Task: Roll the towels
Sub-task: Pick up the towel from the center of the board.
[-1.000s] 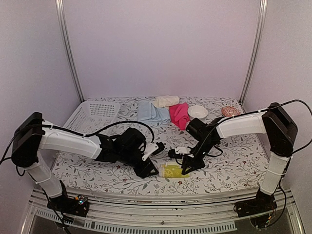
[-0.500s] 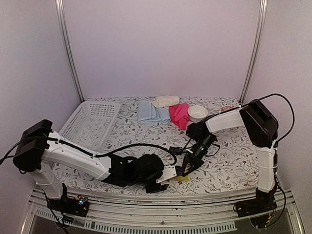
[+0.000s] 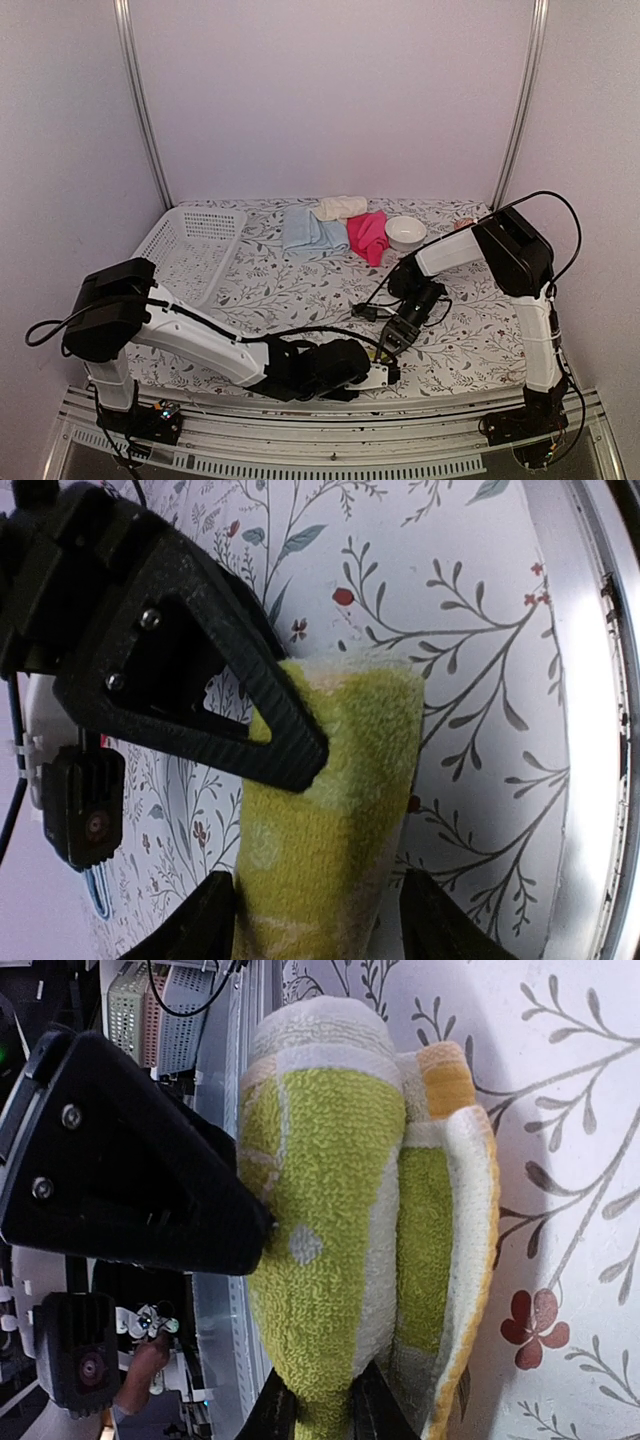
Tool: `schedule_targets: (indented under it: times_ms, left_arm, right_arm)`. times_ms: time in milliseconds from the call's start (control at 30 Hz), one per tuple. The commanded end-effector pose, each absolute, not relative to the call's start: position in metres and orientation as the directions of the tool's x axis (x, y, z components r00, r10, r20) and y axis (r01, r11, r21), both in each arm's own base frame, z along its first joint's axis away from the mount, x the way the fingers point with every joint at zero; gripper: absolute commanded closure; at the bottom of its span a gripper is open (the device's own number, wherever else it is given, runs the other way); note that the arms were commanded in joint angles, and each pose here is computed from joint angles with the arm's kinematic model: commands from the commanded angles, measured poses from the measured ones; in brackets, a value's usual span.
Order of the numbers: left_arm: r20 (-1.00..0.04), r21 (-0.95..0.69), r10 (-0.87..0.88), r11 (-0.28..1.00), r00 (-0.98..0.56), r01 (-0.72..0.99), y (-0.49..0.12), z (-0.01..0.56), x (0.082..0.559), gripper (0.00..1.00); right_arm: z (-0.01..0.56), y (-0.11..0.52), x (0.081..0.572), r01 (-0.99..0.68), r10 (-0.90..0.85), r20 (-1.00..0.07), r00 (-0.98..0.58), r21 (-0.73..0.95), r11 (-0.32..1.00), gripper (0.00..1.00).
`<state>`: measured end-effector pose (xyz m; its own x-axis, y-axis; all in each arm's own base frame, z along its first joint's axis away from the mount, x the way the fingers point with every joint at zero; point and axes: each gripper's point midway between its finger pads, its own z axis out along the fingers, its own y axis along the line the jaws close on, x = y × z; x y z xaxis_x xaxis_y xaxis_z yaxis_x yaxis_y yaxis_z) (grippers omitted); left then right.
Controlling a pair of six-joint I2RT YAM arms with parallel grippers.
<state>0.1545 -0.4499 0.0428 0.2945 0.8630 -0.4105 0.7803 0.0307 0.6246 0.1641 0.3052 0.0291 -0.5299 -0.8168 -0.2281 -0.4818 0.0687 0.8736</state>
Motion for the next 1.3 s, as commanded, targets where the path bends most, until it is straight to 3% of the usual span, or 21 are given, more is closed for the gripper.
schedule_targets:
  times_ms: [0, 467, 567, 767, 967, 1267]
  left_arm:
    - [-0.361, 0.678, 0.861, -0.021, 0.358, 0.735, -0.463, 0.035, 0.148, 0.42]
    - [-0.24, 0.725, 0.9, -0.083, 0.363, 0.684, -0.462, -0.005, 0.16, 0.47]
    - [-0.23, 0.728, 0.903, -0.088, 0.363, 0.68, -0.462, -0.007, 0.162, 0.56]
    - [-0.274, 0.708, 0.897, -0.057, 0.348, 0.704, -0.462, 0.002, 0.167, 0.75]
    - [-0.346, 0.694, 0.888, 0.025, 0.303, 0.72, -0.458, 0.021, 0.18, 0.8]
    - [-0.544, 0.609, 0.811, 0.205, 0.216, 0.766, -0.458, 0.09, 0.204, 0.84]
  right_arm:
    - [0.02, 0.301, 0.162, -0.409, -0.816, -0.168, -0.553, 0.908, 0.09, 0.91]
    - [0.023, 0.306, 0.161, -0.25, -0.767, -0.099, -0.633, 0.965, 0.082, 0.89]
    - [0.026, 0.306, 0.163, -0.277, -0.775, -0.119, -0.621, 0.958, 0.075, 0.83]
    - [0.057, 0.302, 0.182, -0.437, -0.772, -0.255, -0.583, 0.899, 0.033, 0.58]
    - [0.09, 0.272, 0.221, -0.527, -0.711, -0.314, -0.63, 0.845, 0.093, 0.4]
    - [0.117, 0.225, 0.271, -0.805, -0.569, -0.592, -0.571, 0.539, 0.247, 0.42]
